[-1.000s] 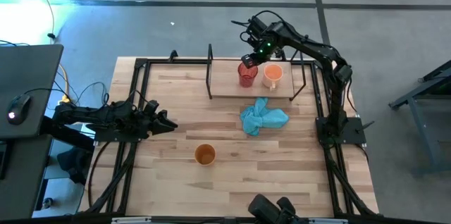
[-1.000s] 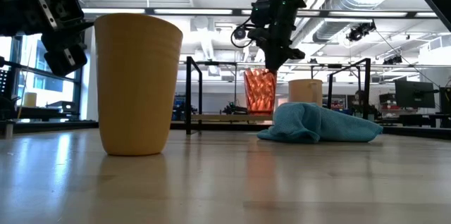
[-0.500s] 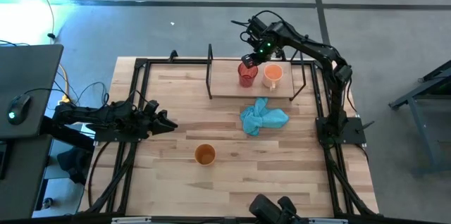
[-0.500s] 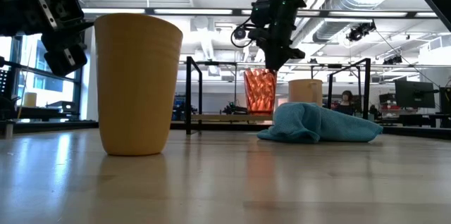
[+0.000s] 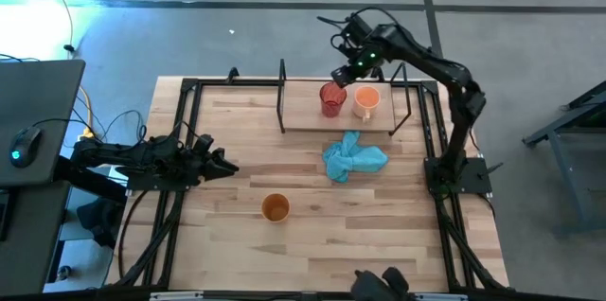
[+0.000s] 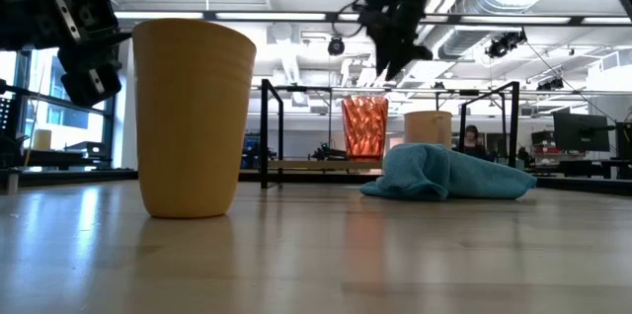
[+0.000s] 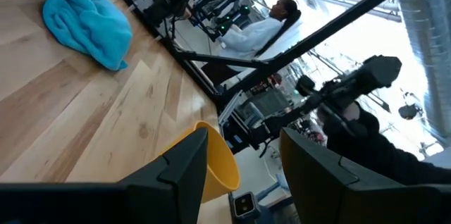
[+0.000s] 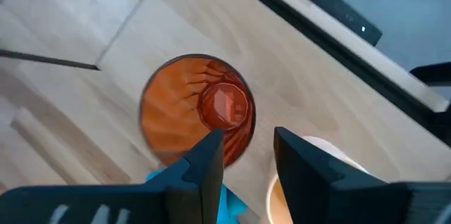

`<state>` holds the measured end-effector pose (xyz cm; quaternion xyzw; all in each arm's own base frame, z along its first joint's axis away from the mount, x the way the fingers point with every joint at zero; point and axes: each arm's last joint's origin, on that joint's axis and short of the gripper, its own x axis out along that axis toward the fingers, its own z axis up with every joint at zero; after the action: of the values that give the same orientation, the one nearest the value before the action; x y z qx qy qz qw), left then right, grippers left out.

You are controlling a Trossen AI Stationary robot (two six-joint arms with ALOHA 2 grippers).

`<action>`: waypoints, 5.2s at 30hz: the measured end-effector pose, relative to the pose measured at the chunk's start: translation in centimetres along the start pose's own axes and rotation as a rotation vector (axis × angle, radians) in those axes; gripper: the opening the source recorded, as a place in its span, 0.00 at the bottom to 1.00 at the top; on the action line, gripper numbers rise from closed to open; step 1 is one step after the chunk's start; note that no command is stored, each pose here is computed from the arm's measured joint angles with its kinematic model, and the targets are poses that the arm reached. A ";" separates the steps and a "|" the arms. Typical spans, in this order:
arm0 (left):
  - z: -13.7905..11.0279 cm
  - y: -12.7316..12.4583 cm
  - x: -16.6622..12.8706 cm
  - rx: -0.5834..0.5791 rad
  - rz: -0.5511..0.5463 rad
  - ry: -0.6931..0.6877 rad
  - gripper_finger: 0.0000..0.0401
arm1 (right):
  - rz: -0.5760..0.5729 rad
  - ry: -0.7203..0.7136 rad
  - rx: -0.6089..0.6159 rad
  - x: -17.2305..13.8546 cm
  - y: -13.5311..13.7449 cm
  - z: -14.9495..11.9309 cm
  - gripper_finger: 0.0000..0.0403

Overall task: Stack small to large cups/mugs on shelf
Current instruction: Put the yellow cup on the shelf

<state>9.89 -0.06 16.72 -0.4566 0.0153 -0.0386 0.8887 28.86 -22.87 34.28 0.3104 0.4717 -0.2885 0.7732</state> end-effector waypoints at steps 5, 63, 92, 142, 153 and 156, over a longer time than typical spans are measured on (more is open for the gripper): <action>0.0 0.0 0.0 -0.062 0.005 -0.001 0.41 | 0.025 -0.042 -0.089 -3.9 1.3 -1.9 0.30; 3.1 -8.4 15.7 0.533 0.547 0.533 0.41 | 1.013 -0.605 -1.183 -28.1 9.5 -24.8 0.30; 2.9 -8.2 15.4 0.518 0.578 0.566 0.41 | 1.034 -0.920 -0.983 -18.5 3.5 -29.2 0.29; 1.5 -7.0 19.3 0.493 0.696 0.775 0.15 | 1.053 -0.920 -0.698 -8.2 1.6 -32.7 0.29; 1.6 -7.1 19.1 0.492 0.714 0.797 0.02 | 1.052 -0.899 -0.688 -8.1 1.6 -32.8 0.29; 1.6 -7.1 19.1 0.489 0.720 0.793 0.01 | 1.051 -0.898 -0.689 -8.1 1.6 -32.8 0.29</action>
<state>28.60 -4.44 23.54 -0.1552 0.4914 0.0955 0.8517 8.84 4.04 30.11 0.0888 -0.0334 0.1814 0.9788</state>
